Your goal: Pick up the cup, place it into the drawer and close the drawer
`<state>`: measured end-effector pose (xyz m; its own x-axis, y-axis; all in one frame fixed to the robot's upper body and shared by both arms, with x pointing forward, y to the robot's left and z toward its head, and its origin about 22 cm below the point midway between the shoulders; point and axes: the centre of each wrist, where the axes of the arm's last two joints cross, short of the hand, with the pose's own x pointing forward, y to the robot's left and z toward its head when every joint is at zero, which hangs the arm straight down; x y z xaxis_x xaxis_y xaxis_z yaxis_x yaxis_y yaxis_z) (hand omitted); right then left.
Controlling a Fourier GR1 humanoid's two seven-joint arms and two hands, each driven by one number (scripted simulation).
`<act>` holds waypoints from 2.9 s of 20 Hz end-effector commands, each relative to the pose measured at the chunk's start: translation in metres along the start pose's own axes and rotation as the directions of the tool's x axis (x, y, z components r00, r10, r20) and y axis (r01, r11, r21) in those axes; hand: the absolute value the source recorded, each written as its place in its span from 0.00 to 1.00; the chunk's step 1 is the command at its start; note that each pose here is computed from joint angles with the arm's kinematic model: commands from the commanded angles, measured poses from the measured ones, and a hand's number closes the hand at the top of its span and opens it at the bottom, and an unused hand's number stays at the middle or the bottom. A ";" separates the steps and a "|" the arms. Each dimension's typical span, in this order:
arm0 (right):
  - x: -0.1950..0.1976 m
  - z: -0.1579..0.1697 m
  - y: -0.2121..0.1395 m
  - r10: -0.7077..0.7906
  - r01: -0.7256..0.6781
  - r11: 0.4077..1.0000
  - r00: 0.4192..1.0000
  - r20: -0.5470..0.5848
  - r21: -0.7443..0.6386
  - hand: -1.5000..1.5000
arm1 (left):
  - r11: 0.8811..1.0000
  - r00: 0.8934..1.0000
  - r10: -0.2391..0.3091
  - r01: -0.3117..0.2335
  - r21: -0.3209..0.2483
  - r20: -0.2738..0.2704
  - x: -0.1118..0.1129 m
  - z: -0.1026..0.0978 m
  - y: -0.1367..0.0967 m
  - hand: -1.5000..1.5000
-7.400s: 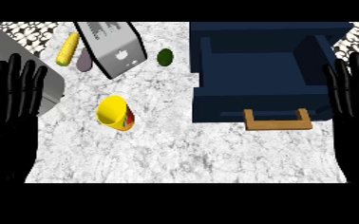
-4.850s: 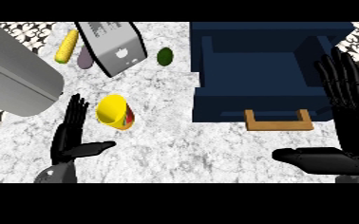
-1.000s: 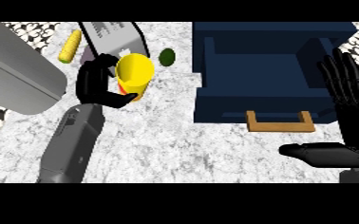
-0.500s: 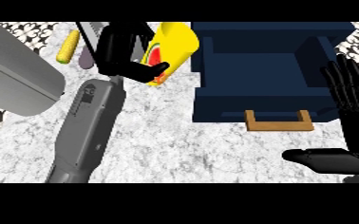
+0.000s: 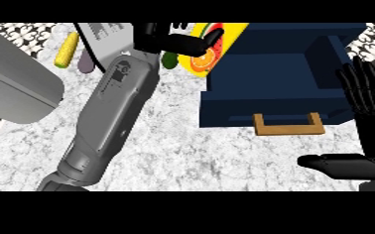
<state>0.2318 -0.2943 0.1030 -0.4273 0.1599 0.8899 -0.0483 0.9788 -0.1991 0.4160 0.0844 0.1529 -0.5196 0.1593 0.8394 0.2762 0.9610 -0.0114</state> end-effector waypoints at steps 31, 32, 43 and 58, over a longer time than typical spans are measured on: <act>0.003 -0.027 0.001 -0.018 0.016 0.997 0.999 0.030 0.069 0.00 | 0.941 0.884 -0.334 0.298 -0.158 -0.326 -0.051 0.004 -0.062 0.00; 0.006 -0.024 -0.004 -0.013 0.010 0.997 0.999 0.033 0.077 0.00 | 0.938 0.874 -0.347 0.315 -0.148 -0.340 -0.049 0.003 -0.064 0.00; 0.014 -0.017 -0.003 -0.215 0.206 0.967 0.976 0.045 0.148 0.00 | 0.977 0.954 -0.215 0.208 -0.056 -0.208 -0.038 0.006 -0.082 0.00; 0.041 0.004 -0.008 0.205 -0.200 0.922 0.979 0.020 0.333 1.00 | 0.993 0.976 -0.083 0.098 0.071 -0.199 0.002 -0.024 -0.035 0.00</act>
<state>0.2171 -0.2949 0.1404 -0.4553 0.2598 0.8516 -0.2842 0.8640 -0.4155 0.4211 0.0233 0.1591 -0.3752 0.0115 0.9269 0.1825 0.9813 0.0617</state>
